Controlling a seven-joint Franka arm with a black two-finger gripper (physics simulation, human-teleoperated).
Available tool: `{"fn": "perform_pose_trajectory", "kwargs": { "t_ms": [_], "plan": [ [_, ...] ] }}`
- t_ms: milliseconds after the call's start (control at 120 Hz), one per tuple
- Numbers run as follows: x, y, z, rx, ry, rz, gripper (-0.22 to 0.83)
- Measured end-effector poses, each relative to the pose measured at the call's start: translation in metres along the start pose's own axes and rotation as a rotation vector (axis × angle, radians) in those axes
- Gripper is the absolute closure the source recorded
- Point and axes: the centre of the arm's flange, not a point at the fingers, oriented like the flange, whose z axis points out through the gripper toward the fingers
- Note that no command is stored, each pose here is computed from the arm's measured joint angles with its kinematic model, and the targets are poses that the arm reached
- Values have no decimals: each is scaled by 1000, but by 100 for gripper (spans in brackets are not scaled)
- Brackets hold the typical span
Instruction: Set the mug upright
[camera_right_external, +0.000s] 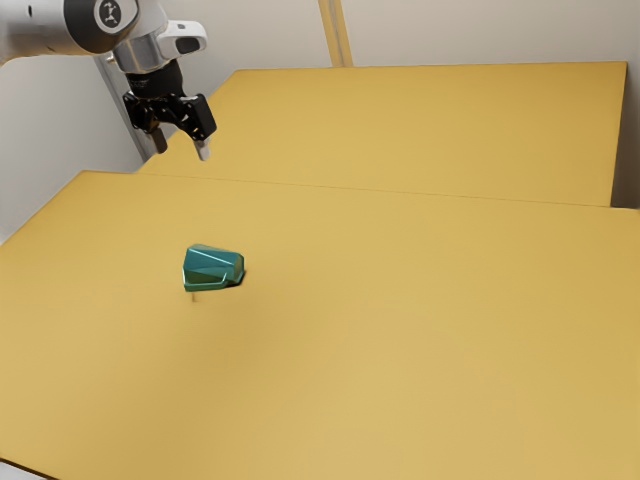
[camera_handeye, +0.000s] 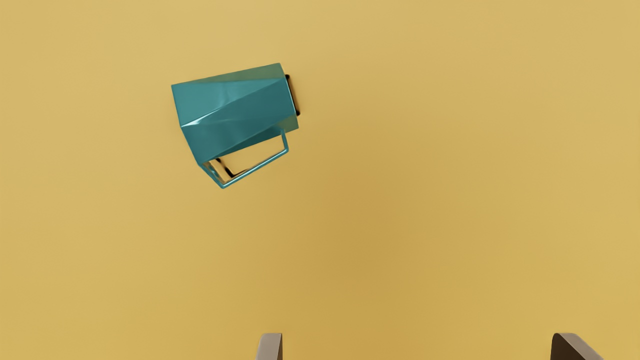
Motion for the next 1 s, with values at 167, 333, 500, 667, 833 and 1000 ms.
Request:
{"fn": "perform_pose_trajectory", "kwargs": {
  "t_ms": [167, 333, 500, 667, 833, 1000],
  "plan": [
    [0, -1, 0, 0, -1, -3, 2],
    [-4, -9, 1, -1, -6, -19, 2],
    [-16, -22, 2, -4, -11, -44, 2],
    [-18, -36, 9, -19, -20, -69, 2],
    [-16, -53, 21, -81, -5, -83, 2],
    [-14, -73, 29, -165, 34, -88, 2]
  ]
}}
